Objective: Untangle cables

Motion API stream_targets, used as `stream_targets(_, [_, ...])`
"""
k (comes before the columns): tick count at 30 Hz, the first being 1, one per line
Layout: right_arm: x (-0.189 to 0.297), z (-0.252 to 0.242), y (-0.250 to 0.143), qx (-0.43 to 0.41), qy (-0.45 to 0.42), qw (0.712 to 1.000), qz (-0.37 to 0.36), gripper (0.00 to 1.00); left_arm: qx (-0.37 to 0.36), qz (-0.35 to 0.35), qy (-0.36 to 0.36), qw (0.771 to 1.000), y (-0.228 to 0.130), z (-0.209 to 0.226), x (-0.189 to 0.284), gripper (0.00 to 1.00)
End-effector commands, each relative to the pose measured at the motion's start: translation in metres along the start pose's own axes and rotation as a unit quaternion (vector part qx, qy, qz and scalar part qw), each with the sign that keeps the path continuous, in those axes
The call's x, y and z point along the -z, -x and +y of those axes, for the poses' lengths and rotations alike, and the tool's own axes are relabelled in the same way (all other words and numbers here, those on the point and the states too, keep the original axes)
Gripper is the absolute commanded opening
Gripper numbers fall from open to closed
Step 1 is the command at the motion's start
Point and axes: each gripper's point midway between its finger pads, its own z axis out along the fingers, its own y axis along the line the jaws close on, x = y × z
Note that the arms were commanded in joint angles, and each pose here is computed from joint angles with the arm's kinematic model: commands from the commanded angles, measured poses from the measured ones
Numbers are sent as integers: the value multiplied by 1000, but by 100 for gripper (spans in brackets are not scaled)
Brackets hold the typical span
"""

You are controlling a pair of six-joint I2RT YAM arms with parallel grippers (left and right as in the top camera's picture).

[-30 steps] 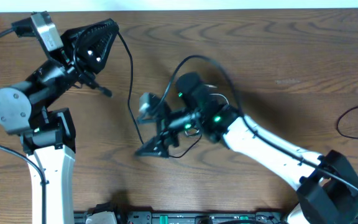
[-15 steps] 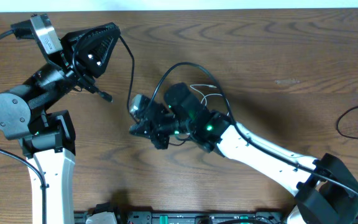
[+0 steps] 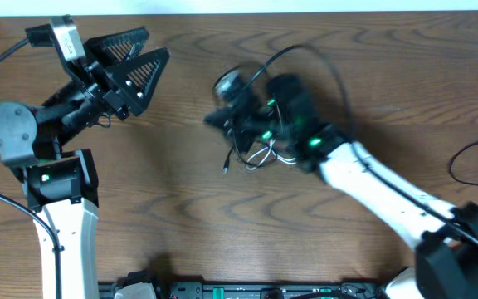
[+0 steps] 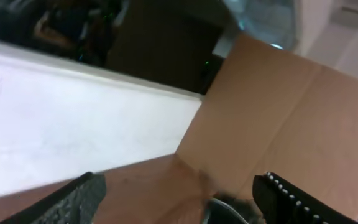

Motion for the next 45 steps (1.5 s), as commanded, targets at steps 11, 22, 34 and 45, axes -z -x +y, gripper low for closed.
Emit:
stream_targets(11, [222,87,208,111,97,930,-337,1,39,73,26,996,-40,25,10,84])
stream_targets(22, [256,88,232,67,96,914,-389,1,109,137,61,983,-91,43,20,82])
stream_targets(34, [275,109,257,75,106,893,-431,1,60,399,109,908,-246,41,47,77])
stream_targets(45, [307,141,287,123,108,868,-468,1,-11,504,-13,863,-317,17,15,83])
